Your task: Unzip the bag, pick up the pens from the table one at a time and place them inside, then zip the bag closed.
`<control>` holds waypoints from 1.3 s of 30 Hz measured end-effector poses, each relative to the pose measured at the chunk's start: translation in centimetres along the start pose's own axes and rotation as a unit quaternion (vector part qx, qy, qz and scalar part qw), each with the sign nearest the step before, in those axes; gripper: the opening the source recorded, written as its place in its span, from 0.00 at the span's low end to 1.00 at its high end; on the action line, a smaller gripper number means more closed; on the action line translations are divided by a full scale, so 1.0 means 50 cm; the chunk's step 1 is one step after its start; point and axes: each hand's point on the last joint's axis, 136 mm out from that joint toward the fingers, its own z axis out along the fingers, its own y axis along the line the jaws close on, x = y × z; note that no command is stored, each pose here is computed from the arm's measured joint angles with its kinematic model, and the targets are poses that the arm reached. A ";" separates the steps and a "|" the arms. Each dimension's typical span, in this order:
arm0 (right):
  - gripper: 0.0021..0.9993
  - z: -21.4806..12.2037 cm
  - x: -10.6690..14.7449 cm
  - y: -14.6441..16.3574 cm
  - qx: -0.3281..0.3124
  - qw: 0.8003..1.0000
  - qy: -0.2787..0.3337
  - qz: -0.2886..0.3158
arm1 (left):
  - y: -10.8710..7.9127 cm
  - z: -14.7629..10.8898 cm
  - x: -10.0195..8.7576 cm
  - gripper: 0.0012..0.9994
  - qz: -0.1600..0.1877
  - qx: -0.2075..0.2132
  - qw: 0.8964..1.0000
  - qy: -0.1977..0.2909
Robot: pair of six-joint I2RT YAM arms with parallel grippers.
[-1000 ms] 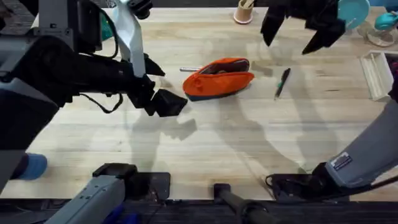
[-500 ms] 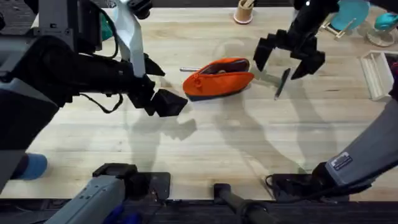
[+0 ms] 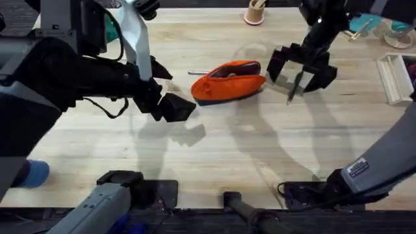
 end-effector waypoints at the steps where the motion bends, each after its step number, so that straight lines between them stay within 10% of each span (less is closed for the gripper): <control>1: 0.99 0.007 0.001 -0.001 0.000 1.000 0.001 0.003 | 0.000 0.000 0.000 1.00 0.000 0.000 1.000 0.000; 31: 0.99 0.049 0.001 -0.016 -0.039 0.998 -0.024 0.052 | 0.000 0.000 0.000 1.00 0.000 0.000 1.000 0.000; 39: 0.62 0.050 0.000 -0.020 -0.036 0.997 -0.024 0.061 | 0.000 0.000 0.000 1.00 0.000 0.000 1.000 0.000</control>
